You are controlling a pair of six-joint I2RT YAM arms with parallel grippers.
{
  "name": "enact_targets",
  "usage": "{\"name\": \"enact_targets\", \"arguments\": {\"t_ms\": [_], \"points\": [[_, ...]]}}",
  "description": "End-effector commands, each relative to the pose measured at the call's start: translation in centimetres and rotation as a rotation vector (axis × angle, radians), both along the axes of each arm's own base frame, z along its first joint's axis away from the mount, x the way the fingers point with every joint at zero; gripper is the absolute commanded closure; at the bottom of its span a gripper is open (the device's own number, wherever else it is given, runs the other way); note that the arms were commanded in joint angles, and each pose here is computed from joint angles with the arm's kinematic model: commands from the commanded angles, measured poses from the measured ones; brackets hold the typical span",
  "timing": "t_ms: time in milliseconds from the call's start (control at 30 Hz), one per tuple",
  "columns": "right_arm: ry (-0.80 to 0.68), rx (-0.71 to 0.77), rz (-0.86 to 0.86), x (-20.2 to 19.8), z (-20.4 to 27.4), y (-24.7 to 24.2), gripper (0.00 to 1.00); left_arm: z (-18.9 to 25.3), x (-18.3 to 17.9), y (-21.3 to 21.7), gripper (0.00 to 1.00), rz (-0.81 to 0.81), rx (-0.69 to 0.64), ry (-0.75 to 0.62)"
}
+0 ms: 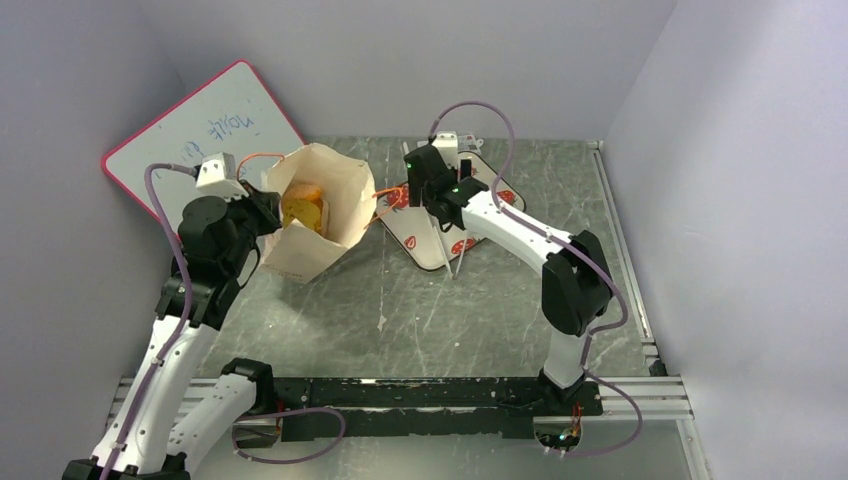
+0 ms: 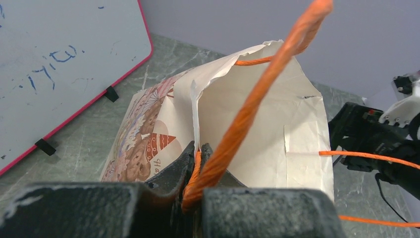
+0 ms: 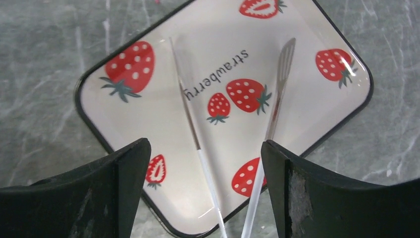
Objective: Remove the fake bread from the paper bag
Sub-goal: Pick up the clamp from the container.
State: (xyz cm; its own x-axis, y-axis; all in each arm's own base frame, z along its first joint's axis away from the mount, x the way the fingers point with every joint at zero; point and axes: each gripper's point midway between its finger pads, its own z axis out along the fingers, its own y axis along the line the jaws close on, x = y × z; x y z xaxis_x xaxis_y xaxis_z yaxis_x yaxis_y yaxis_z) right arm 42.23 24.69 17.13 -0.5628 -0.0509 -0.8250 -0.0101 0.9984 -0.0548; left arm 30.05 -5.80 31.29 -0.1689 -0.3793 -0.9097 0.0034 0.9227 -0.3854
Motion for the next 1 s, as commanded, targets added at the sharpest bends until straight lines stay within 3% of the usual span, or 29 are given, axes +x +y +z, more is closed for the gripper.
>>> {"name": "enact_targets", "arguments": {"t_ms": [0,167,433,967], "points": [[0.017,-0.045,-0.139,-0.6,-2.2,-2.6,0.10,3.1,0.2,0.4,0.93,0.012,-0.020,-0.129],[-0.006,-0.039,-0.116,-3.0,-3.7,-4.2,0.00,2.8,0.1,0.1,0.93,-0.010,-0.007,-0.132],[0.024,-0.070,-0.129,-4.8,-6.6,-5.7,0.00,1.3,0.5,-0.9,0.93,-0.075,0.044,-0.109],[0.078,-0.027,-0.019,-6.0,-10.0,-4.0,0.00,-0.4,0.9,0.1,0.93,-0.041,0.121,-0.056]]}}
